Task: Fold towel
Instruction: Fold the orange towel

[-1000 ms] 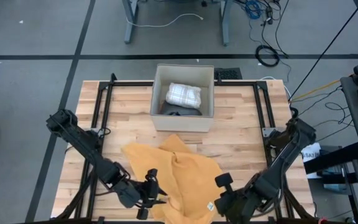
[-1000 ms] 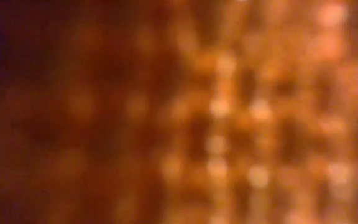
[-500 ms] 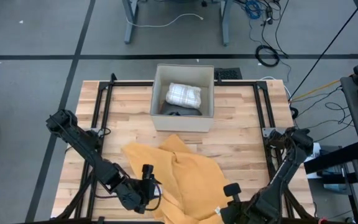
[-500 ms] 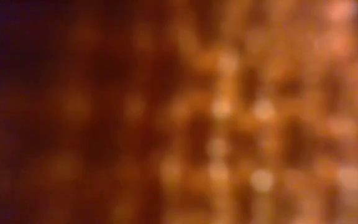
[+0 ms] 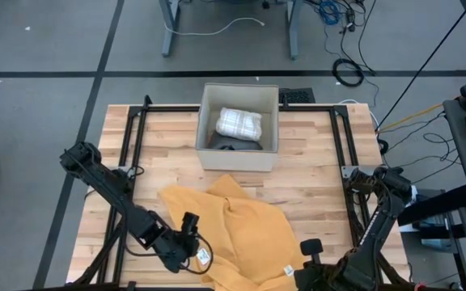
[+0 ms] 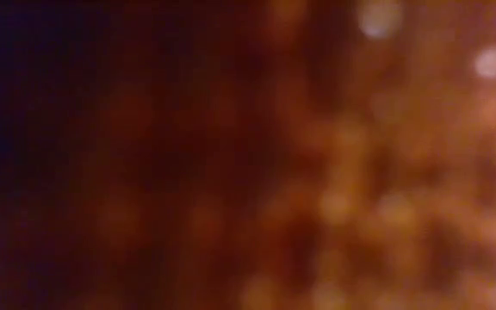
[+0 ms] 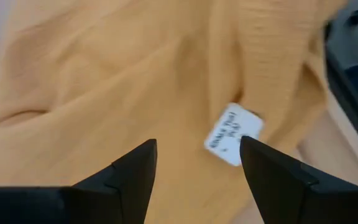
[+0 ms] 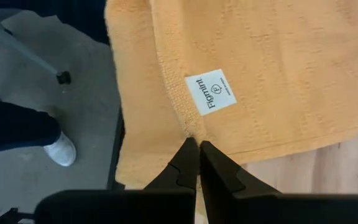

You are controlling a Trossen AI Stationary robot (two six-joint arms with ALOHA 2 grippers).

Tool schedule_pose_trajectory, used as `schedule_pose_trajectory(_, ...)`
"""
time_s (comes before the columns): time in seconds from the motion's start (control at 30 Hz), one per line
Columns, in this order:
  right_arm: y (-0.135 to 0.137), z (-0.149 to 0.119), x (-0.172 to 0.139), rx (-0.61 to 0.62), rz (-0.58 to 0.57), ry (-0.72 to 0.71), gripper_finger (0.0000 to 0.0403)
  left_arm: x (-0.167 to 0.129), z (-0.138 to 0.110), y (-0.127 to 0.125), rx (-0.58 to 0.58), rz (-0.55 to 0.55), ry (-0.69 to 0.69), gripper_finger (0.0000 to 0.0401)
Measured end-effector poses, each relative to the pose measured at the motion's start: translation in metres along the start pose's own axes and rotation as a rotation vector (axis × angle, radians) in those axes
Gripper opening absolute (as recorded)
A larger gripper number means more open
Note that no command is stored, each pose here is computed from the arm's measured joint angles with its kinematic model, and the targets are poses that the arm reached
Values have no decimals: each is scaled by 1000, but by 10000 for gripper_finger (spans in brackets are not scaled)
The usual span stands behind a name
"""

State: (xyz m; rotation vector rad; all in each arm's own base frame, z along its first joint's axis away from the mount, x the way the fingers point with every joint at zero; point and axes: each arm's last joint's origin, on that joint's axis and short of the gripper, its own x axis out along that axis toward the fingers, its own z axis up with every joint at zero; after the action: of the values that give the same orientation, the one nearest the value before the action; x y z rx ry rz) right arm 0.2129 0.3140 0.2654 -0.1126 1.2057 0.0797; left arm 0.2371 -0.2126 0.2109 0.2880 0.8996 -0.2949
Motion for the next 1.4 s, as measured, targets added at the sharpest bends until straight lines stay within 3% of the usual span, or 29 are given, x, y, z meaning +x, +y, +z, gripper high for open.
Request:
schedule_pose_trajectory(0.23, -1, 0, 0, -7, -20, -2, 0, 14, -28, -24, 39, -81, -121, 211)
schedule_pose_trajectory(0.47, -2, 0, 0, -10, -22, -3, 0, 26, -34, -39, 102, -51, -222, 169)
schedule_pose_trajectory(0.63, -5, 4, 1, 5, -24, -6, 0, 55, -44, -54, 238, -57, -187, 166)
schedule_pose_trajectory(0.8, -5, 5, 2, 10, -20, -10, 0, 59, -39, -63, 296, -1, -218, 166)
schedule_pose_trajectory(1.3, -8, 8, 2, 14, -49, -41, 0, 76, -44, -63, 297, -11, -192, 165)
schedule_pose_trajectory(1.4, -8, 8, 2, 14, -49, -41, 0, 78, -42, -61, 278, 67, -221, 165)
